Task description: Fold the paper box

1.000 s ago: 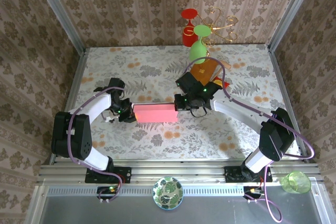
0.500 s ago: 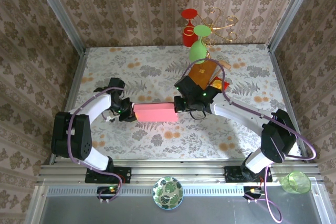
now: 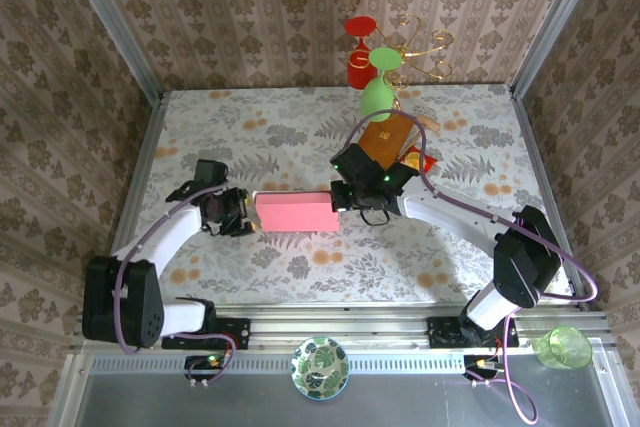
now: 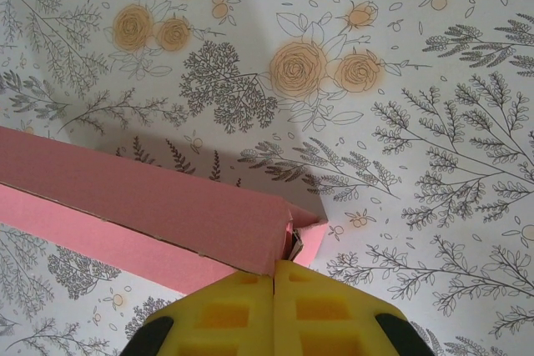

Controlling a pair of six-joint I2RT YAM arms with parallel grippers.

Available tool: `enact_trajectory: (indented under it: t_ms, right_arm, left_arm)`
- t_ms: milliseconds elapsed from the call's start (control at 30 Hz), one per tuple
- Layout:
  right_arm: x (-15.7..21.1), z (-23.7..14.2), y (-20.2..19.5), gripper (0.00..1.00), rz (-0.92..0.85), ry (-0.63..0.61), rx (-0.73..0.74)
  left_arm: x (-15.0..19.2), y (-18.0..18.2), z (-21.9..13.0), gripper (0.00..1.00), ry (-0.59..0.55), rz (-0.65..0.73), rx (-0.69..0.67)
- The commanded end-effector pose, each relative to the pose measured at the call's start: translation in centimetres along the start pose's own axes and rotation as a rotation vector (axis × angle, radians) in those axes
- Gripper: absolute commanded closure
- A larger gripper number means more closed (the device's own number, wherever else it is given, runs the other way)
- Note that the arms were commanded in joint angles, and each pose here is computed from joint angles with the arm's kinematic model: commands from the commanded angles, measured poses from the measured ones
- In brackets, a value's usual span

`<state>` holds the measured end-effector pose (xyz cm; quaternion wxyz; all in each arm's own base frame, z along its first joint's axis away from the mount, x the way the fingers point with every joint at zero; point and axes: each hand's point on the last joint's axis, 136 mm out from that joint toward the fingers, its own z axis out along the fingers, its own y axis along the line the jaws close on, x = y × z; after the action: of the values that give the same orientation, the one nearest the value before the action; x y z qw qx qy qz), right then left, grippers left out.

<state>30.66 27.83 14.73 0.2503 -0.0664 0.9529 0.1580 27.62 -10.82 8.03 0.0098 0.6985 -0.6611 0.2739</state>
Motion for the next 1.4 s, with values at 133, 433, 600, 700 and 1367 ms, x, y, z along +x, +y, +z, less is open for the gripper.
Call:
enact_trajectory:
  t_ms: [133,433,600,700,1367]
  right_arm:
    - [2.6,1.1,-1.9,1.0,-0.021,0.102,0.099]
    - [2.7,1.0,-1.7,1.0,-0.02,0.105,0.089]
    - [2.8,0.9,-1.8,1.0,-0.023,0.109,0.091]
    - [2.8,0.9,-1.7,1.0,-0.025,0.11,0.088]
    - [2.9,1.0,-1.7,1.0,-0.028,0.119,0.087]
  left_arm:
    - [-1.8,-1.0,-3.8,0.47,-0.104,0.335,0.081]
    - [5.3,-6.3,-9.0,0.74,0.03,1.41,0.329]
    - [7.6,-4.6,-9.6,0.8,0.204,1.653,0.295]
    - [7.7,-3.6,-10.1,0.8,0.205,1.783,0.223]
    - [6.1,-3.4,-8.0,0.71,0.13,2.035,-0.012]
